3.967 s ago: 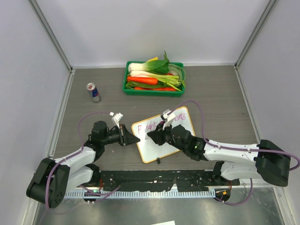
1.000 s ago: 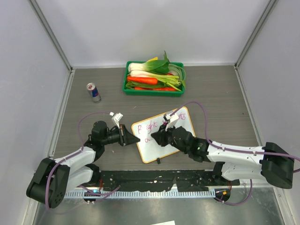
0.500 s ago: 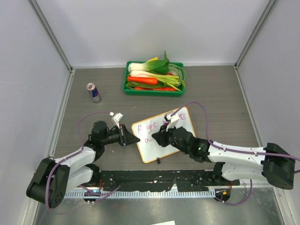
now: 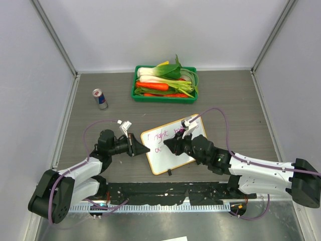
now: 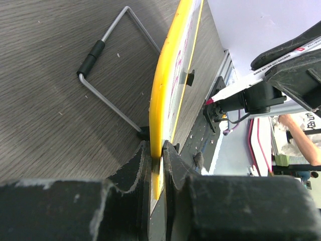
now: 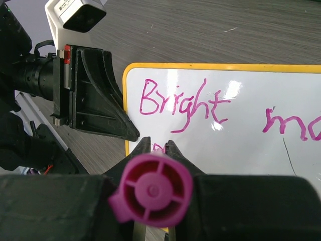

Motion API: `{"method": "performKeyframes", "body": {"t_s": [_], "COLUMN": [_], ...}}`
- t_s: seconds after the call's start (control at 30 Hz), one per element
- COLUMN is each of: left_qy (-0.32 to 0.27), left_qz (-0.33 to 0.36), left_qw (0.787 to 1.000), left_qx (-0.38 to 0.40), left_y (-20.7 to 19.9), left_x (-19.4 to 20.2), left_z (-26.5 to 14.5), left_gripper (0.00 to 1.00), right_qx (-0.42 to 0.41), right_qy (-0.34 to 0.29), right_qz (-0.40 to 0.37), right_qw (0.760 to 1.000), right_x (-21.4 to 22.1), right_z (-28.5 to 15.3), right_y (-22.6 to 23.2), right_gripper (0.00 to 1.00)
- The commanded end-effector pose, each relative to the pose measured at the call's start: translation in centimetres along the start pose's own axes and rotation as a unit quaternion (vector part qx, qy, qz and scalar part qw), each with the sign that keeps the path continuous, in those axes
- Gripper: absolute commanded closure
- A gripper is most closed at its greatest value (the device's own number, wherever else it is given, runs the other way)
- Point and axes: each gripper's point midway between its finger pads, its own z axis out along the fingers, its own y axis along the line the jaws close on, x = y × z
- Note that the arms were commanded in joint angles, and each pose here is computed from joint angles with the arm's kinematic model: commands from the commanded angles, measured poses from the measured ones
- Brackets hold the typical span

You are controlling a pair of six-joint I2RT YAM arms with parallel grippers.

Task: Write a sentence on the whiteboard

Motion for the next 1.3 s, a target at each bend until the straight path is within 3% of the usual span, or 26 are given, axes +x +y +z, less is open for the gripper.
{"method": "performKeyframes", "body": {"t_s": [0.0,0.77,1.27], "left_qy": [-0.009,-0.006,-0.006], "left_qz": [0.021,0.02,0.021], "left_qw": [1.0,1.0,1.0], "left_qx": [-0.006,-0.004,-0.003], "left_y": [0.3,0.3,0.2], "left_x": [-0.5,-0.4,-0.4], "left_z": [0.0,0.1,0.1], "left_gripper": [1.0,1.0,1.0], "right_qx": [-0.003,0.03,0.061], "right_qy": [-0.042,-0.046,-0.033], "right_qz": [0.002,-0.023,-0.014], "right_qw": [0.999,0.998,0.997], "right_x": [-2.8,-3.1,-1.0], "right_z": [-0.2,1.9,2.1], "right_y": [0.7,0.1,-1.8], "right_gripper": [0.99,0.99,0.99]}}
